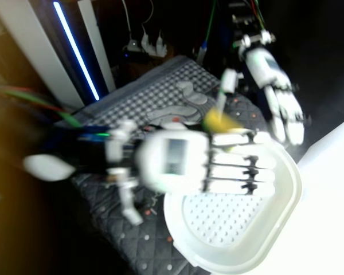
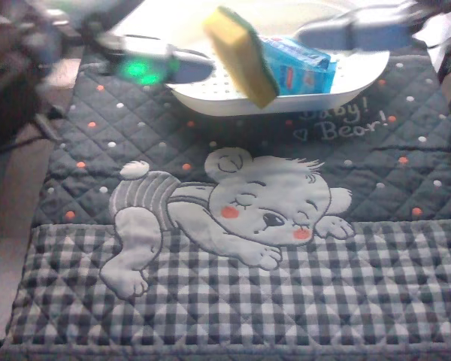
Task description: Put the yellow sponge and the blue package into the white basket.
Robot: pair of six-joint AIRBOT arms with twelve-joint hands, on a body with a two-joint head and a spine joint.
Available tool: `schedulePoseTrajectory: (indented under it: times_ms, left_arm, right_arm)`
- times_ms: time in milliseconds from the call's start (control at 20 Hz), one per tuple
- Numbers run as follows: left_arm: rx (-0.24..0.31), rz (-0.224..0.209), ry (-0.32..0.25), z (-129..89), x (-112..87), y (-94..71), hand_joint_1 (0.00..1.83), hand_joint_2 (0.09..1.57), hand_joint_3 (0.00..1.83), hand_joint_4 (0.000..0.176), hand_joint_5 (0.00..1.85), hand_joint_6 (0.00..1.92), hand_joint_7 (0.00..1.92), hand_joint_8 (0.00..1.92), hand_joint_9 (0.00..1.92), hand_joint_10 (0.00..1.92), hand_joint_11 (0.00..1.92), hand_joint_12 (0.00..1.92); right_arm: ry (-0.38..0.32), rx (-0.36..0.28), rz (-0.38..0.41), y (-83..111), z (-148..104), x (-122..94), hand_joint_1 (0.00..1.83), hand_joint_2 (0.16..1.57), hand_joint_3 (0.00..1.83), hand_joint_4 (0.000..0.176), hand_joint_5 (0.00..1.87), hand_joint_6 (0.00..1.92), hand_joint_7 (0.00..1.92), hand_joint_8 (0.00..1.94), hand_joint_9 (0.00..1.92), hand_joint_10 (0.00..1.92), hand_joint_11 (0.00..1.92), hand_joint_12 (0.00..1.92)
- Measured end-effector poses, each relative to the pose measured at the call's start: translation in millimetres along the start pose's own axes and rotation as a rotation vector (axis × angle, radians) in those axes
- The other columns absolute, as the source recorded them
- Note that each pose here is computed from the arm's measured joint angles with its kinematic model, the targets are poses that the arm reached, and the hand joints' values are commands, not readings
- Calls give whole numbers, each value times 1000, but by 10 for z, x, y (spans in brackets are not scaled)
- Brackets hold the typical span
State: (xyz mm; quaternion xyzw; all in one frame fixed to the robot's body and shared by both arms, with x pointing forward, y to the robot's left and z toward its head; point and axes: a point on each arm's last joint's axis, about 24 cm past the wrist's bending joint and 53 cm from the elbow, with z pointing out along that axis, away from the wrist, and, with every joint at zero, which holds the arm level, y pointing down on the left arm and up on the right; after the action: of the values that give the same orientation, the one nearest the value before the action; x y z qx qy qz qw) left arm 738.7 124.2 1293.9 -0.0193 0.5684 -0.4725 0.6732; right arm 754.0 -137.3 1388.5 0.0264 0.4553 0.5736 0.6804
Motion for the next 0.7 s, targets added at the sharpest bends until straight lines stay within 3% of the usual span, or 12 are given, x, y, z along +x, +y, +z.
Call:
schedulePoseTrajectory:
  times_ms: [50,100,150,250,300,350,450,600,650,700]
  left_arm:
    - [33,14,-39,-124,-149,-70,731,927,0,176,0,0,0,0,0,0,31,15]
    - [56,18,-58,-207,-213,-132,716,919,0,176,0,0,0,0,0,0,34,16]
    - [69,28,-58,-289,-230,-171,718,920,0,175,0,0,0,0,0,0,29,14]
    - [100,46,-28,-537,-172,-284,682,914,0,176,0,0,0,0,0,0,28,17]
    - [109,54,-15,-635,-141,-313,677,899,0,176,0,0,0,0,0,0,15,12]
    - [115,57,-8,-726,-126,-331,654,895,0,176,0,0,0,0,0,0,29,19]
    - [108,61,1,-965,-145,-333,883,868,0,176,2,1,0,0,0,0,64,38]
    - [126,60,-26,-1037,-219,-386,760,851,0,151,11,3,0,0,0,0,42,42]
    - [131,52,-25,-1082,-192,-415,760,847,0,156,6,1,0,0,0,0,38,44]
    - [136,32,-21,-1183,-153,-466,820,849,0,137,0,0,0,0,0,0,27,42]
  right_arm:
    - [-24,-37,-2,77,-134,-103,655,888,2,156,6,14,85,2,177,20,0,867]
    - [-20,-53,2,129,-247,-107,650,915,5,147,21,6,16,0,60,14,0,780]
    - [-2,-73,-6,185,-353,-68,663,906,0,152,22,3,33,5,125,32,0,908]
    - [38,-117,6,339,-561,63,582,883,0,134,62,3,0,0,8,0,0,234]
    - [46,-129,1,375,-636,64,572,890,3,134,69,2,4,1,1,0,0,46]
    - [43,-133,5,395,-705,43,542,872,0,145,70,1,35,12,0,0,0,8]
    - [35,-127,22,381,-950,-4,579,870,0,171,95,1,98,2,104,5,73,55]
    - [43,-128,26,384,-1028,27,590,938,23,176,74,0,86,3,13,0,2,7]
    - [27,-127,47,395,-1090,19,599,907,6,176,40,0,96,6,2,0,0,1]
    - [28,-123,67,404,-1223,39,630,896,0,176,7,0,61,0,0,0,0,0]
